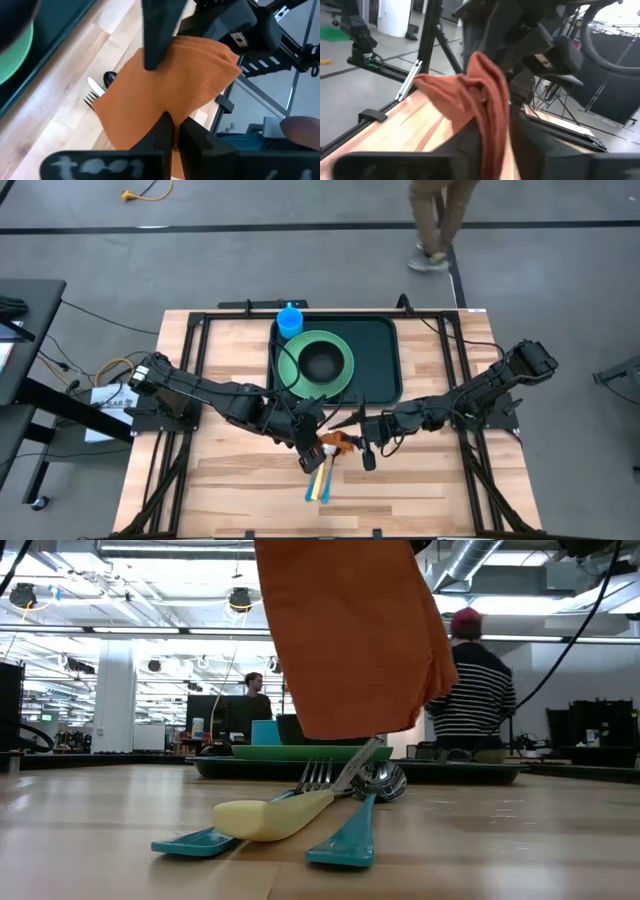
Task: Set up tray
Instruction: Put the orange table napkin to the right side of the light green plate on the black serving tray
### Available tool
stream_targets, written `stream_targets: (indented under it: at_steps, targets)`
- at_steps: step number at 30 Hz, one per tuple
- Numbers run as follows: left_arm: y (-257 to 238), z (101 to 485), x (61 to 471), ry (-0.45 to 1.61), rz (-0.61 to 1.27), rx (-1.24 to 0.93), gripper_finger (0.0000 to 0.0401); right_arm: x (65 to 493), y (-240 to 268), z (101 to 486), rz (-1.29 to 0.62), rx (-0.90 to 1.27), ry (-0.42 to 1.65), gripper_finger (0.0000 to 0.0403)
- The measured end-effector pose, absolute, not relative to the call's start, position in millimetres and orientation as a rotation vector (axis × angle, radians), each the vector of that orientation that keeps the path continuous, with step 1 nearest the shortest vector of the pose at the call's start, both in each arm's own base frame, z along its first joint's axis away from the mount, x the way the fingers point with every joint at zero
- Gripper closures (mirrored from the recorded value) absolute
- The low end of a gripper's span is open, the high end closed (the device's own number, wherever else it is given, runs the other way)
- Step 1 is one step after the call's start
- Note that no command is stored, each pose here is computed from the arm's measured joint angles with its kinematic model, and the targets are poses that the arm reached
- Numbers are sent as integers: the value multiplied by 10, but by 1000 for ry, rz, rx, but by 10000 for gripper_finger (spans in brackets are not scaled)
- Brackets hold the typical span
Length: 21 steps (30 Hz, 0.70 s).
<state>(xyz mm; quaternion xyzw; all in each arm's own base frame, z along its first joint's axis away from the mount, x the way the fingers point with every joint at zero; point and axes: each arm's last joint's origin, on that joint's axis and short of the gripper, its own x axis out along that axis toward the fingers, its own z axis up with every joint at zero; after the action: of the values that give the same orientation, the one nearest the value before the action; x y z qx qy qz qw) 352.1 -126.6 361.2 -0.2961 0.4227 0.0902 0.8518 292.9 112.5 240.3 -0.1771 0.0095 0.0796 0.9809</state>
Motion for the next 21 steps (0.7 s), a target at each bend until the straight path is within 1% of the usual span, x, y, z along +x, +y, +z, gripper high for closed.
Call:
stream_targets:
  at_steps: [2, 3, 4, 8, 15, 18, 21]
  targets:
    - [-1265, 3613, 3524, 884, 186, -605, 399, 2910, 1135, 2423, 166, -367, 15, 368]
    - [-1265, 3619, 3528, 876, 177, -582, 396, 2904, 1137, 2435, 166, -374, 10, 385]
    - [-1276, 3624, 3530, 871, 157, -550, 391, 2903, 1138, 2438, 167, -376, 8, 391]
    - [-1319, 3649, 3541, 831, 106, -447, 356, 2900, 1152, 2432, 172, -377, 10, 393]
    - [-1364, 3653, 3521, 804, 108, -311, 280, 2902, 1146, 2423, 171, -374, 19, 400]
    - [-1403, 3672, 3488, 820, 30, -253, 254, 2901, 1146, 2416, 171, -375, 27, 400]
    - [-1474, 3750, 3404, 814, -45, -217, 239, 2899, 1142, 2400, 164, -375, 47, 401]
